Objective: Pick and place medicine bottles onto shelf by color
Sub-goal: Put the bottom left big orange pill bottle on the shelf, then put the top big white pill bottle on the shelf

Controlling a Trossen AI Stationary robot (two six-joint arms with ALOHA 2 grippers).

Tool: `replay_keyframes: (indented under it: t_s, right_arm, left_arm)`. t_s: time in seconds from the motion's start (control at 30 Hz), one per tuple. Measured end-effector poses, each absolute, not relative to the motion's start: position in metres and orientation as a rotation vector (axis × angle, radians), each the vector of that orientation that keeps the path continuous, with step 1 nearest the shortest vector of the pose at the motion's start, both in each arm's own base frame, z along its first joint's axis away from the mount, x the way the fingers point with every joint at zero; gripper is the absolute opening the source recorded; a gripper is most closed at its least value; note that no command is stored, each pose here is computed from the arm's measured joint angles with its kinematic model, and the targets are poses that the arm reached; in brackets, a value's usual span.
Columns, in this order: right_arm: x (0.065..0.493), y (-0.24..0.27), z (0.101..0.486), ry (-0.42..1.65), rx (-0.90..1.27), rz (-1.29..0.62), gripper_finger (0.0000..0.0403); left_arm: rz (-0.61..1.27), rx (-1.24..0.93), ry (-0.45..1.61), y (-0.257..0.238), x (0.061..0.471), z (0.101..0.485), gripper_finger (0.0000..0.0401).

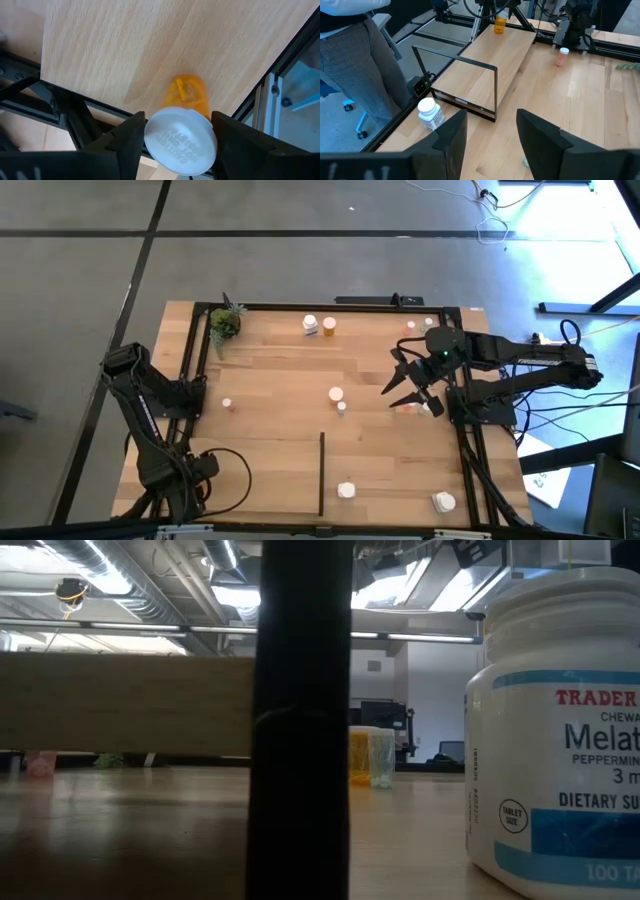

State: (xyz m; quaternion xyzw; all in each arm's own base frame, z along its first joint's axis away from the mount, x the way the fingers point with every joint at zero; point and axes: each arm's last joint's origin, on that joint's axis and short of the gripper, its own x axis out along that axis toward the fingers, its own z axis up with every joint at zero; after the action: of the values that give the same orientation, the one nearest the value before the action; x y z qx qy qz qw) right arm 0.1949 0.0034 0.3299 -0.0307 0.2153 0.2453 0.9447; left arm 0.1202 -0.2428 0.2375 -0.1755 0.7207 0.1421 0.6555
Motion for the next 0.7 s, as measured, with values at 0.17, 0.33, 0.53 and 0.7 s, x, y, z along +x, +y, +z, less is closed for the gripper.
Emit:
replay_keyframes:
  t_s: [0.17,0.33,0.53,0.7]
  right_arm:
    - [0.1949,0.0034,0.3299,0.439,-0.062,0.500,0.0174]
    - [0.1949,0.0034,0.3299,0.439,-0.062,0.500,0.0174]
    - [0.1949,0.0034,0.3299,0.439,-0.062,0.500,0.0174]
    - [0.1949,0.0034,0.3299,0.439,-0.062,0.500,0.0174]
  left_arm:
    - [0.299,-0.376,1.637,-0.2427,0.1202,0.2375,0.0230]
    - [0.299,-0.376,1.635,-0.2427,0.1203,0.2375,0.0245]
    - [0.315,-0.392,1.633,-0.2412,0.1232,0.2375,0.0269]
    - [0.316,-0.393,1.633,-0.2410,0.1235,0.2375,0.0295]
